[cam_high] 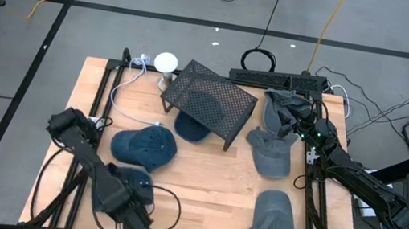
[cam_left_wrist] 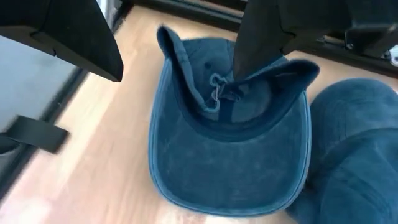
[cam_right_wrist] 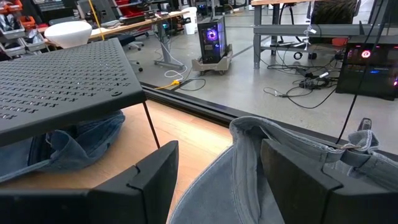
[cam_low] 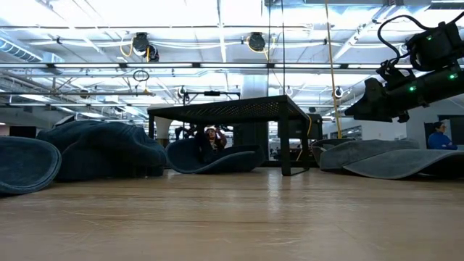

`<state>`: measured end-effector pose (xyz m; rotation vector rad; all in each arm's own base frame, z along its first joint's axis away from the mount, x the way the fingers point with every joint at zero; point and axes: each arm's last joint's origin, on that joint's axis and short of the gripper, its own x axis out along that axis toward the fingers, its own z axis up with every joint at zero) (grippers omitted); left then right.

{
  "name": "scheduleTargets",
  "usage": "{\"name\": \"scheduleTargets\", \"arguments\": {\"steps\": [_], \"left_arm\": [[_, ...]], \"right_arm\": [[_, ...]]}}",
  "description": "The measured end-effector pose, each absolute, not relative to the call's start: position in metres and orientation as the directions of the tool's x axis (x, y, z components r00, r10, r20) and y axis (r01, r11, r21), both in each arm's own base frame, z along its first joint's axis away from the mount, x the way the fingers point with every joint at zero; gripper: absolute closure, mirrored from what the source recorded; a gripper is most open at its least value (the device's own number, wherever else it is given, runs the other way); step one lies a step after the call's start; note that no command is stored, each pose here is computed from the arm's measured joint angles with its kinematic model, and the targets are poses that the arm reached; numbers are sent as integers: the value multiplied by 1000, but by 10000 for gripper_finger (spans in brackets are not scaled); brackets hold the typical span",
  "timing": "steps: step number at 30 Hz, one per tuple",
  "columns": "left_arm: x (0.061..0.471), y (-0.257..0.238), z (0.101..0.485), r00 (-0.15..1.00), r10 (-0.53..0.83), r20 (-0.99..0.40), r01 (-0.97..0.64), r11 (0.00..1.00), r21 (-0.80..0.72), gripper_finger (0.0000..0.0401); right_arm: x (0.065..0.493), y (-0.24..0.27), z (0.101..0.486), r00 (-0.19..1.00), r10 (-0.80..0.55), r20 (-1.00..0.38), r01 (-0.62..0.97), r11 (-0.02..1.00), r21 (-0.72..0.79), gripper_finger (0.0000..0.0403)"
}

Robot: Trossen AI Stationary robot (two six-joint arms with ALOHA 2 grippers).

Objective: Pick & Place hat
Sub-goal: Put the bottom blue cap on the shelf

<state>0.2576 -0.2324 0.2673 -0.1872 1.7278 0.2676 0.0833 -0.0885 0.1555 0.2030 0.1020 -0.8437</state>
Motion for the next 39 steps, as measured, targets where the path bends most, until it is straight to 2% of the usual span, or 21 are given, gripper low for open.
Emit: {"name": "scheduleTargets", "arguments": {"steps": [10,20,28,32,39], "left_arm": [[262,-256,225,-231,118,-966,-210,963,168,91],[267,-274,183,-188,258,-948,-112,953,282,91],[271,-276,157,-221,318,-922,-84,936,343,94],[271,-277,155,-227,324,-918,-82,933,350,132],[271,-275,155,-230,337,-913,-105,924,367,250]], "right_arm": [[83,-89,155,661,-731,-170,750,647,138,181],[83,-89,155,661,-731,-170,750,647,138,181],[83,-89,155,661,-731,-170,750,647,138,181],[83,-88,155,661,-731,-170,750,647,138,181],[83,-88,155,661,-731,-170,750,647,138,181]]}}
